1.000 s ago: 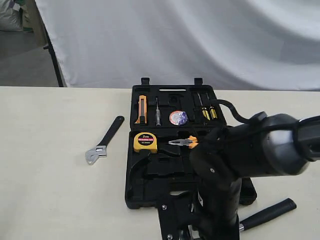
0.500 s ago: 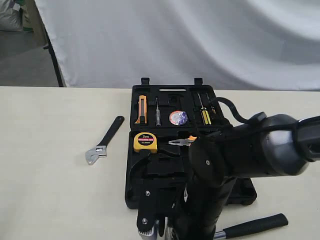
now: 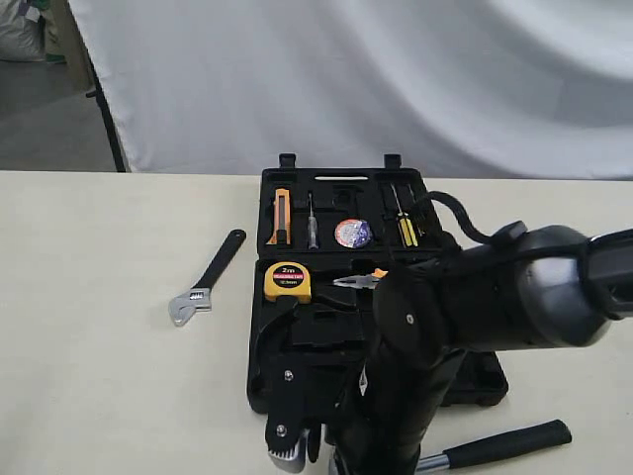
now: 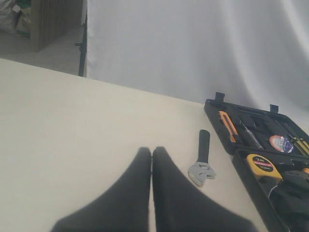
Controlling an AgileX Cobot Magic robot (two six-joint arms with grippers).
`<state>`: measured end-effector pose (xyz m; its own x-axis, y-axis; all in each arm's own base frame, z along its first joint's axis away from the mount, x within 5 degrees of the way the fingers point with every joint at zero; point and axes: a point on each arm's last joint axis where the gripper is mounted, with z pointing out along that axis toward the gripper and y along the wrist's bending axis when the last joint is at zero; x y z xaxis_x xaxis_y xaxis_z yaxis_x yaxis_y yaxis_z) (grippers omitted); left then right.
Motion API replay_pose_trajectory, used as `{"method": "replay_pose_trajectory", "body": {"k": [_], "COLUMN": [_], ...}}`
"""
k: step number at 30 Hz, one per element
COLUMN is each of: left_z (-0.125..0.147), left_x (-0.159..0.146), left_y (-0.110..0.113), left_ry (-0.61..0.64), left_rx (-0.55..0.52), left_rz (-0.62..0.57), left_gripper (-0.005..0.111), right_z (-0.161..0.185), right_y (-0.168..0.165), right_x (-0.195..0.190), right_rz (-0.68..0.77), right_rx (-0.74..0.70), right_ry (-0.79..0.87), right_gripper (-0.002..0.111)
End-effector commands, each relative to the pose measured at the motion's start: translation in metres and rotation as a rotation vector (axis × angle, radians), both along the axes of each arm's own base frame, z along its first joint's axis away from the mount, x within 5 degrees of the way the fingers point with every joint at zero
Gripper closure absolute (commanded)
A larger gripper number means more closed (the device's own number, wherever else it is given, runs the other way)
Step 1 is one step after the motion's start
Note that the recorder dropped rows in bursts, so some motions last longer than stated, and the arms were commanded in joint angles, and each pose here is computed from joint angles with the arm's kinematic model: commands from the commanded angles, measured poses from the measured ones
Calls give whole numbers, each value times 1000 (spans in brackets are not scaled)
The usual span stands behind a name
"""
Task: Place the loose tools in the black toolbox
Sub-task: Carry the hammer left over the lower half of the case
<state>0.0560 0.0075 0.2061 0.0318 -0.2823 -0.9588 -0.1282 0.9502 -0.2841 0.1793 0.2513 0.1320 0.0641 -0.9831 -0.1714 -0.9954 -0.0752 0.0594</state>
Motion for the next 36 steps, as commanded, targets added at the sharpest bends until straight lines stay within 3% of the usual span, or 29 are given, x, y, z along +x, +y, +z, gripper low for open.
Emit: {"method": "replay_pose_trajectory", "body": {"k": [1, 8, 12, 18, 20, 24, 30, 36], "left_z": [2, 2, 2, 2, 2, 2, 2, 2], "left_x": [-1, -1, -1, -1, -1, -1, -1, -1], "left_y": [1, 1, 1, 1, 1, 1, 1, 1], "left_ry": [-13, -13, -13, -13, -13, -13, -13, -13], "left_rx": [2, 2, 2, 2, 2, 2, 2, 2], "left_rz": [26, 26, 26, 26, 26, 26, 26, 26], "left_gripper": [106, 106, 106, 106, 106, 106, 106, 106], "right_z": [18, 29, 16, -13, -17, -17, 5, 77], "right_y": [-1, 0, -5, 6, 9, 21, 25, 14], "right_x": [2, 10, 15, 17, 17, 7, -9, -7], "right_rz": [64, 117, 157, 101, 94, 70, 165, 163], "right_rx": [-38, -54, -148, -108, -97, -40, -60, 112], "right_ry": [0, -68, -77, -38, -40, -35, -51, -255], "right_gripper": [35, 35, 35, 36, 54, 109, 109, 109]}}
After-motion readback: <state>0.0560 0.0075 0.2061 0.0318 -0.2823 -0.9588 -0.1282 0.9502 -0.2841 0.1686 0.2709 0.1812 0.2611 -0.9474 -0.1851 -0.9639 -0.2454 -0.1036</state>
